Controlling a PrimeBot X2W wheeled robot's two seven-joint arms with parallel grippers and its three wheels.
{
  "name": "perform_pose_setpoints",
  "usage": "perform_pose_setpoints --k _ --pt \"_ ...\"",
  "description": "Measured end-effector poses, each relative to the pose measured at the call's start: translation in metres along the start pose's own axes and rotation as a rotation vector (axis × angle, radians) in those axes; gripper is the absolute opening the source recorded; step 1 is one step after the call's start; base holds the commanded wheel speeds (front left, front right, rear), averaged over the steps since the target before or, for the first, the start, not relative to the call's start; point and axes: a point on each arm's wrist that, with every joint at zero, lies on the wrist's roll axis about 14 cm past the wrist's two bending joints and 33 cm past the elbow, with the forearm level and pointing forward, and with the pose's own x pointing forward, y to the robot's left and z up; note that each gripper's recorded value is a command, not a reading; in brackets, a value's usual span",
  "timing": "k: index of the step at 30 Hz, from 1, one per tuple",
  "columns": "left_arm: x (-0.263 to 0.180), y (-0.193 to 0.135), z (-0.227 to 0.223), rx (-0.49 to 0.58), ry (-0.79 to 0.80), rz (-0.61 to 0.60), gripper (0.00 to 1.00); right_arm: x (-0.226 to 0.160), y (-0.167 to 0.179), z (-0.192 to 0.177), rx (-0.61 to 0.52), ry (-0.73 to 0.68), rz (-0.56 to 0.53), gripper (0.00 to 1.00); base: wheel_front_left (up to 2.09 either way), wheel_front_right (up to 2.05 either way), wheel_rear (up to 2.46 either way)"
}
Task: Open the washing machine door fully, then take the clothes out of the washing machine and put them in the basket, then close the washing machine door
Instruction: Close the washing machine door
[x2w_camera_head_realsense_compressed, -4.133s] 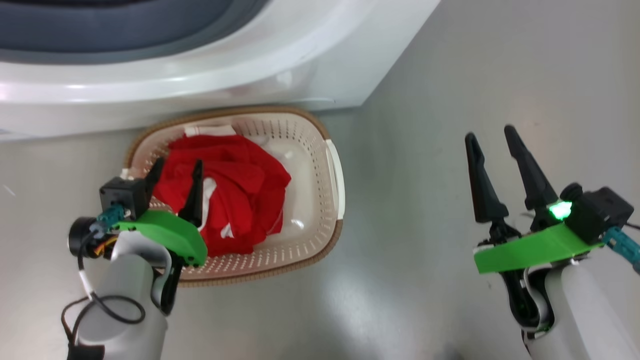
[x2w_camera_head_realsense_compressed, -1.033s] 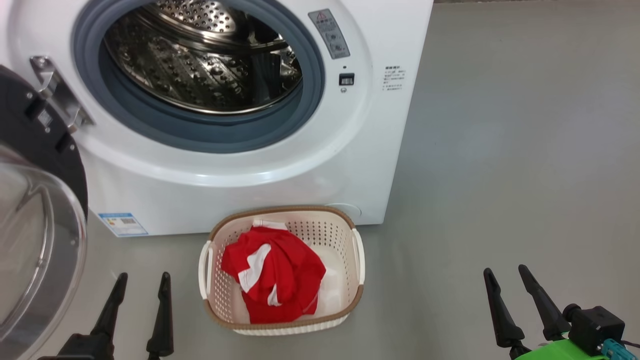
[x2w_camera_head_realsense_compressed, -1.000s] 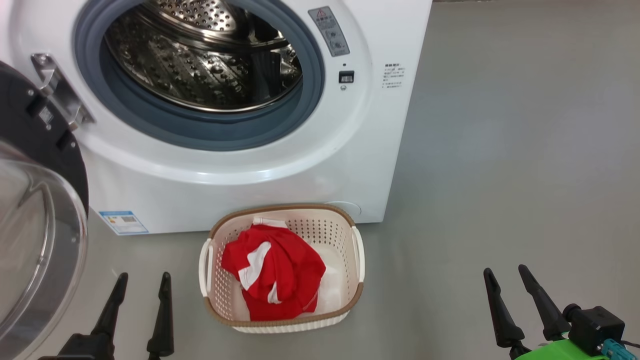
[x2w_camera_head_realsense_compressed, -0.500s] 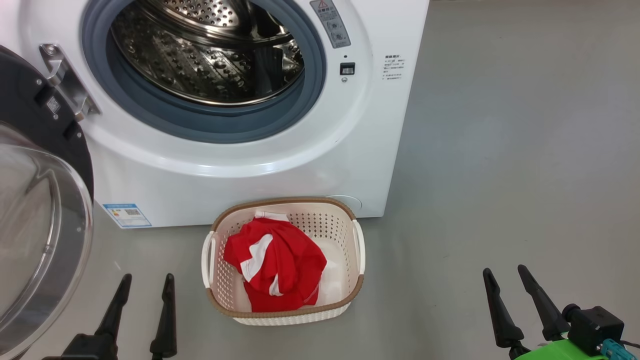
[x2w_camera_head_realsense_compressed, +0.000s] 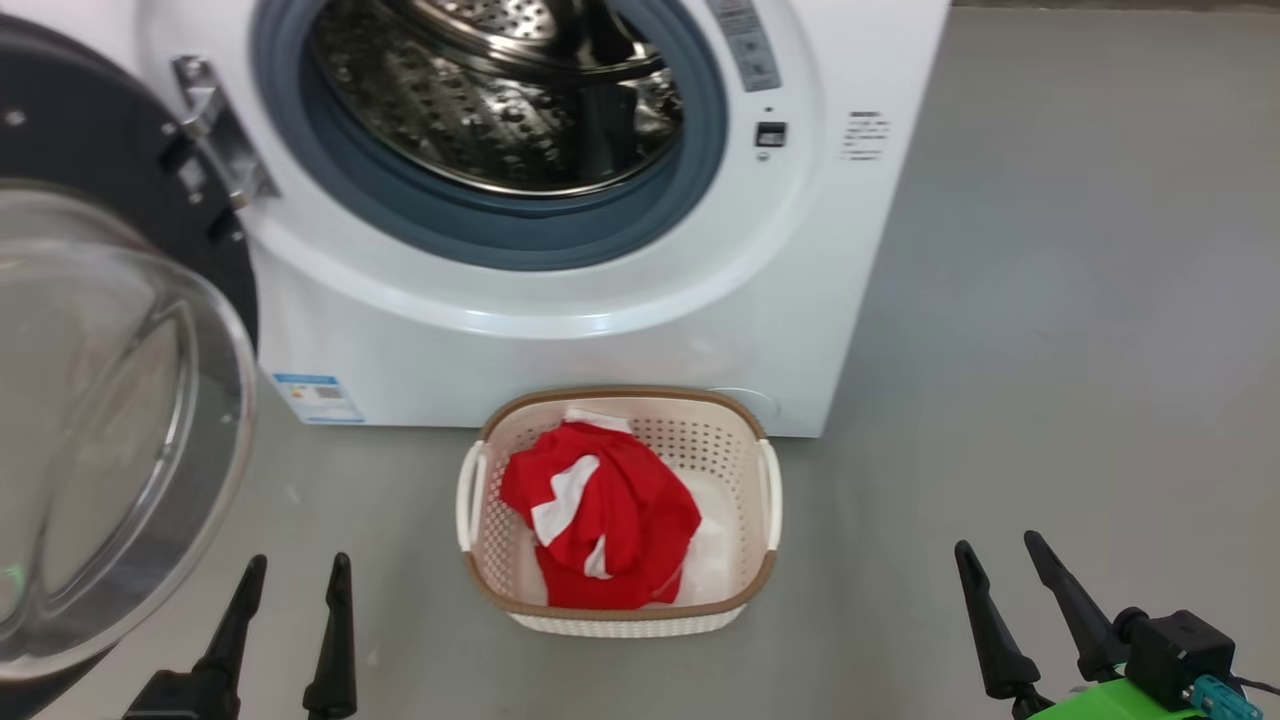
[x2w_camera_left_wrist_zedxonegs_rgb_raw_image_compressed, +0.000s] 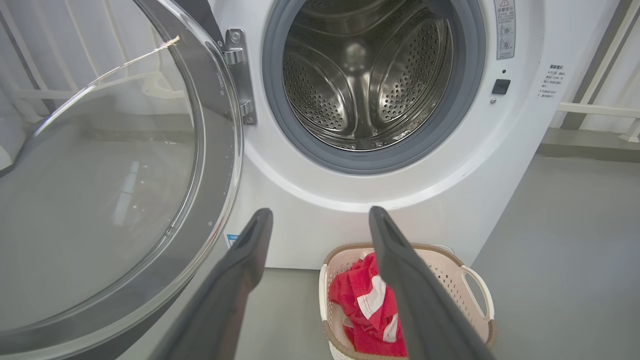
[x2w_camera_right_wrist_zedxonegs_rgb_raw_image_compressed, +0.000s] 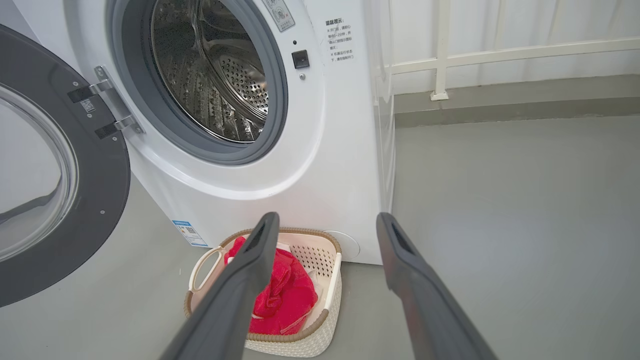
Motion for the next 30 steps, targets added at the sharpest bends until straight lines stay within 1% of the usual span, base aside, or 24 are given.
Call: perform_pose_setpoints --k 1,9,18,24,25,30 --pt "0.0 0.0 0.0 0.0 0.0 0.0 1.0 0.0 0.0 0.0 0.0 0.0 0.0 1.0 0.0 0.0 0.0" --pt "-0.024 0.035 0.001 -0.026 -0.003 0.135 1.0 0.02 0.039 -0.015 -0.024 0.054 0.144 1.0 0.0 0.0 0.0" --pt "-0.064 0.069 -0.003 -0.042 0.004 0.279 1.0 0.029 0.091 -0.031 -0.052 0.112 0.318 1.0 0.0 0.0 0.0" --pt "-0.088 0.087 -0.003 -0.05 0.0 0.366 1.0 0.038 0.121 -0.033 -0.06 0.122 0.422 1.0 0.0 0.0 0.0" --pt "-0.088 0.087 -0.003 -0.05 0.0 0.366 1.0 0.038 0.121 -0.033 -0.06 0.122 0.422 1.0 0.0 0.0 0.0" --pt "-0.107 0.098 -0.003 -0.063 -0.01 0.421 1.0 0.039 0.145 -0.036 -0.064 0.134 0.491 1.0 0.0 0.0 0.0"
